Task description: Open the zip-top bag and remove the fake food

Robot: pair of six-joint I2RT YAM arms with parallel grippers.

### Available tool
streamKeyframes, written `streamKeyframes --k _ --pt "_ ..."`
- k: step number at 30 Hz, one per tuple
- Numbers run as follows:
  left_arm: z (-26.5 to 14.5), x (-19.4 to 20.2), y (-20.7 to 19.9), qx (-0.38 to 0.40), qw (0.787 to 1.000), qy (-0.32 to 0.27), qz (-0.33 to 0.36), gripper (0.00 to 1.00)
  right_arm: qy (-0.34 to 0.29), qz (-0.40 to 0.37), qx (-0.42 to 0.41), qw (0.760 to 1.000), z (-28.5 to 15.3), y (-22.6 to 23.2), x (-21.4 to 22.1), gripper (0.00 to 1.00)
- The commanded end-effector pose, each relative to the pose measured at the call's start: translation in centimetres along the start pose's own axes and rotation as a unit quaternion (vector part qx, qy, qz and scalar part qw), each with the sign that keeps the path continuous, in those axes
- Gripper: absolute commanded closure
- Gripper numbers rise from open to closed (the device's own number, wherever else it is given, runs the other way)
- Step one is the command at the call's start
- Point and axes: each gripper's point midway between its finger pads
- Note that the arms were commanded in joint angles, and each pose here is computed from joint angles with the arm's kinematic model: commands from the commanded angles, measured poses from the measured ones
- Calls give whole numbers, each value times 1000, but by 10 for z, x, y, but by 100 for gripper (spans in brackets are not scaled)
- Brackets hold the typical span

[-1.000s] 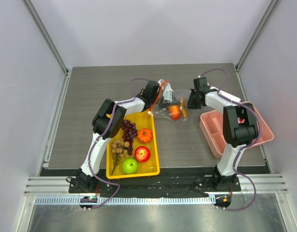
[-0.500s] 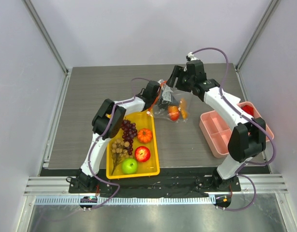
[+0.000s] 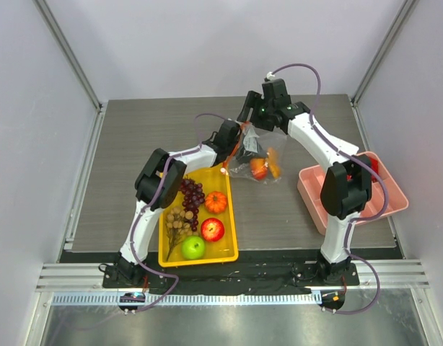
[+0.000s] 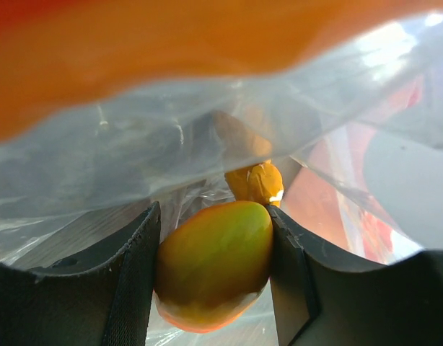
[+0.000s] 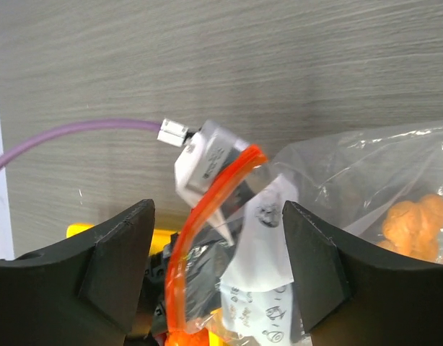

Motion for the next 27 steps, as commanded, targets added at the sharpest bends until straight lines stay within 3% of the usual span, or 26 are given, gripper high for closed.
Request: streamKeyframes --k 1,13,15,16,21,27 --pt "-16 -12 -26 7 999 -22 37 100 0 -38 -2 999 -14 16 -1 23" --pt "-18 -17 -28 -3 999 -31 43 100 43 -81 12 996 -9 7 35 35" --pt "-18 -16 -27 -5 999 -30 43 100 43 -80 13 996 -7 6 35 49" --pt "-18 -17 -28 -5 999 -31 43 100 40 -79 22 996 -7 3 34 66" --pt "-23 -20 -26 -10 998 -37 48 100 21 -86 32 996 -14 0 25 97" --pt "-47 -38 -38 2 997 -55 45 100 8 -137 47 989 -21 -15 31 99"
Point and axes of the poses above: each gripper's point midway between its finger pads, its own z axis out along the fingers, its own y axis along the line the jaws close on, x = y × z, and after that the axes turned 10 degrees about -z, right-handed
